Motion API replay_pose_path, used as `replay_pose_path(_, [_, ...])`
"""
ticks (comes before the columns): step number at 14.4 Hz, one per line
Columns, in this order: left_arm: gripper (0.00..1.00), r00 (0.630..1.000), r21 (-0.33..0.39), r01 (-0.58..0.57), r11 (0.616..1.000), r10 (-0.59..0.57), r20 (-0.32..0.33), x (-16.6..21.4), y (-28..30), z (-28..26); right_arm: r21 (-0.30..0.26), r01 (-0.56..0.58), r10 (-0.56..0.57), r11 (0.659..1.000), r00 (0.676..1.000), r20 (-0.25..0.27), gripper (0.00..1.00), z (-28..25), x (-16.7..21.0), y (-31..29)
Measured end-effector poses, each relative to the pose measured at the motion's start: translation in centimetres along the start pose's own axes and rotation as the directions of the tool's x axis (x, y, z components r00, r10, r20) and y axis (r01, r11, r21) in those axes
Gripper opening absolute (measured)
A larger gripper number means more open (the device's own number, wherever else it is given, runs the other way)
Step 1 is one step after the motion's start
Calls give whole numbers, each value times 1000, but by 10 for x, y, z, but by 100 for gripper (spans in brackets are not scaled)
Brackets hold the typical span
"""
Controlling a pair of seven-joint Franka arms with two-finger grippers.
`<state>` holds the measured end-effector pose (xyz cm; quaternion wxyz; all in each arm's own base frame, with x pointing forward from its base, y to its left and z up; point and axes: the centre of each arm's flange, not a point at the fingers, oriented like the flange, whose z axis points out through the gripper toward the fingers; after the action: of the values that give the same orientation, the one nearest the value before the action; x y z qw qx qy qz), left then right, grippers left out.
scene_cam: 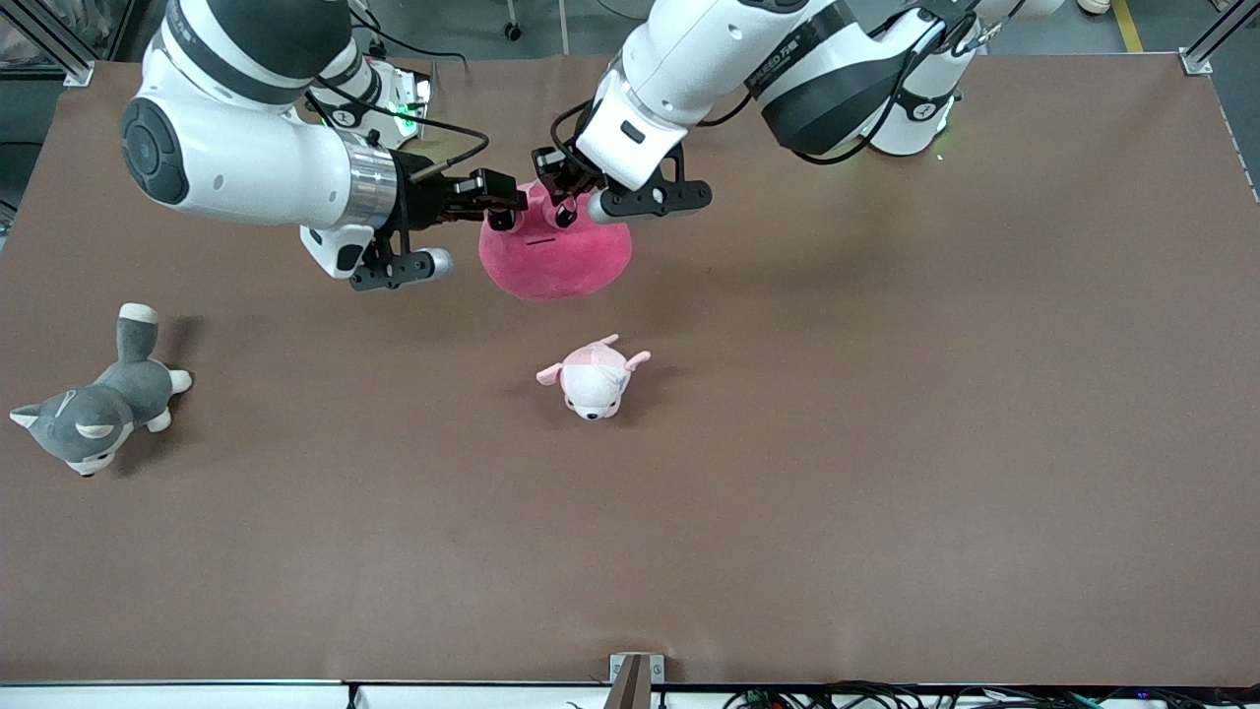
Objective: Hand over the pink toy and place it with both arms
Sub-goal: 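Grasp the pink toy with the right gripper beside the left gripper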
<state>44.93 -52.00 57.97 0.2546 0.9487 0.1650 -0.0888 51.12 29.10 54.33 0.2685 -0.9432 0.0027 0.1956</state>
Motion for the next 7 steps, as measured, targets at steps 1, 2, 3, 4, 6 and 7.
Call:
replay_pose_path(1, [8,1000,0,0,1000,0,0,0,0,0,0,0,0,1000,1000,0,48,0,0,0])
replay_pose_path(2, [8,1000,0,0,1000,0,0,0,0,0,0,0,0,1000,1000,0,37,0,0,0])
replay_pose_path(3, [8,1000,0,0,1000,0,0,0,0,0,0,0,0,1000,1000,0,27,0,0,0])
replay_pose_path(4, [8,1000,0,0,1000,0,1,0,0,1,0,0,0,1000,1000,-1,18,0,0,0])
replay_pose_path(6, [8,1000,1,1,1000,-1,1,1,0,1,0,0,0,1000,1000,-1,11,0,0,0])
replay_pose_path(7, [8,1000,1,2,1000,-2,2,1,0,2,0,0,0,1000,1000,-1,11,0,0,0])
